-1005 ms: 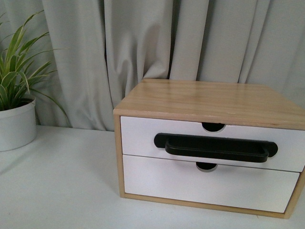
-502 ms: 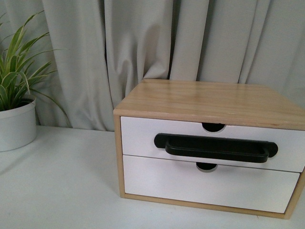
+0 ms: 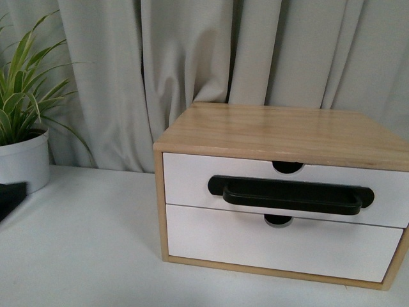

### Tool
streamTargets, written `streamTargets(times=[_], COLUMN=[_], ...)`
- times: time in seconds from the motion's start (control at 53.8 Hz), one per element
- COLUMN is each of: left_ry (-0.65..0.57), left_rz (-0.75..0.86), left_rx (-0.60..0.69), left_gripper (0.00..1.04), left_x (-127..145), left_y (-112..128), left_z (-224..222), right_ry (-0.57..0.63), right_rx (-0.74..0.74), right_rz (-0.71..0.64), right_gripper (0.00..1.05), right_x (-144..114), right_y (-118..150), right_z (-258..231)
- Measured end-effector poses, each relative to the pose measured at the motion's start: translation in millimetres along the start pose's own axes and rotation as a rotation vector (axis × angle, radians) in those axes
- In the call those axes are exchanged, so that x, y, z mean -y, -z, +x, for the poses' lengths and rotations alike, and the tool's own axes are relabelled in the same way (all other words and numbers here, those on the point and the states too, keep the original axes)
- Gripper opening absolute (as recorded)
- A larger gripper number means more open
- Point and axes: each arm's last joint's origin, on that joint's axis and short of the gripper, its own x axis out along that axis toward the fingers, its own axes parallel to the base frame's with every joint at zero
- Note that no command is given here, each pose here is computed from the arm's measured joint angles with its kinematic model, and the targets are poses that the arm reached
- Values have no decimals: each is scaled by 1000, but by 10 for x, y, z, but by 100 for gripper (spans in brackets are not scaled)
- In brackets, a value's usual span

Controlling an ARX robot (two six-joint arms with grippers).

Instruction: Pull drawer

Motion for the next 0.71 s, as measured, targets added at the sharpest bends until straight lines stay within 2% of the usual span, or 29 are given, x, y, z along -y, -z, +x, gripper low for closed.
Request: streamTargets(times=[0.149,0.279,0.465,0.707], left_ry=[252,365,493,558], left_rz=[147,253,375,491], left_rx=[-35,-32,-63,-92], left_gripper=[98,98,98,98], left_x=[74,142,324,462], left_y=[-134,-248,-273,-278], left_z=[392,734,1128,1629], right_ry=[-57,-73,-101,-152], right_rx=[-63,-69,-65,-79], right_rz=[-132,-243,-365,-430], right_gripper=[96,96,96,96], right_x=[126,202,275,318], right_y=[-135,-241,-288,-205], right_z=[204,346,590,901])
